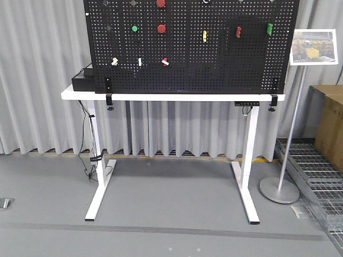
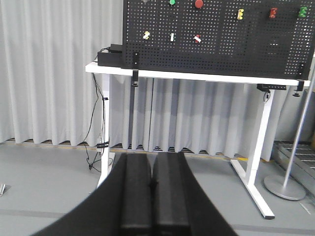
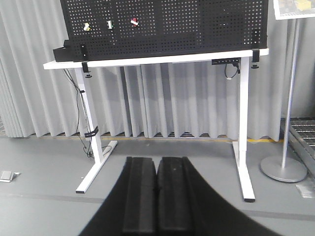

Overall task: Rotate knob clockwise with right arm
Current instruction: 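Drive the base toward the black pegboard on the white table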

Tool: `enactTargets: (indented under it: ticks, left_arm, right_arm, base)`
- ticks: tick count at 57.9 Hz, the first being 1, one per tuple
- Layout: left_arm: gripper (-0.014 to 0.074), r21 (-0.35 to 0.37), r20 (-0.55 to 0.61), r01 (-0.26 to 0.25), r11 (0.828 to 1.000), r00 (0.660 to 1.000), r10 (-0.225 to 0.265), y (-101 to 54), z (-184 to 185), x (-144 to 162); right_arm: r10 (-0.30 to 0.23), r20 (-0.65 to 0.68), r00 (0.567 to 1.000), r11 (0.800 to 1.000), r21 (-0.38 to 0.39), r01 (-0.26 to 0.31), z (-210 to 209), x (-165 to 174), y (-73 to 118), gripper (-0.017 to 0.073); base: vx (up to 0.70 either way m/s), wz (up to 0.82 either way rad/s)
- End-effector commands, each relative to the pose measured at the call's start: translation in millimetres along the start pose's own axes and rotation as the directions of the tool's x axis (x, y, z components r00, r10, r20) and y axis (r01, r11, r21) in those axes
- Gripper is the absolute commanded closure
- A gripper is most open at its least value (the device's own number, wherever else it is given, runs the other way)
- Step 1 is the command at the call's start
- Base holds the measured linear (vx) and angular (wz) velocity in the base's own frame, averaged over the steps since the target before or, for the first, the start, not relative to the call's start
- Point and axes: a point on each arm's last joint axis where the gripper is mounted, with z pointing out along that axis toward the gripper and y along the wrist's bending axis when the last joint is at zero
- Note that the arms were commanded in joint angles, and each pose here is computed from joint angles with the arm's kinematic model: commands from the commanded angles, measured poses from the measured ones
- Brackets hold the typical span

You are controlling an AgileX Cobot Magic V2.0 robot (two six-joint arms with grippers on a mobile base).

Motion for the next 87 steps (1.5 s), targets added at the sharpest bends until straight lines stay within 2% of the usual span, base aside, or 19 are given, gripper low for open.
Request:
enactTargets:
  ticks: [1, 40, 87]
  left_arm:
    - [0.06, -0.005, 0.069, 0.012, 1.0, 0.998, -0.012, 0.7, 0.2, -3.0]
    - [0.06, -0.005, 0.069, 0.012, 1.0, 0.998, -0.012, 0.7, 0.2, -3.0]
    - [0.06, -0.005, 0.069, 0.012, 1.0, 0.998, -0.012, 0.7, 0.2, -3.0]
  right_arm:
    - [-0.015, 0.081, 0.997, 1.0, -0.016, 0.016, -0.6, -4.8, 1.4, 0.0568]
    - [-0.015, 0.081, 0.997, 1.0, -0.016, 0.016, -0.6, -4.9, 1.4, 0.0568]
    - [-0.015, 0.081, 0.997, 1.0, -0.016, 0.016, -0.6, -4.9, 1.4, 0.0568]
  base:
    - [0.2, 0.0]
    - [0.28, 0.0]
    - [0.42, 0.01]
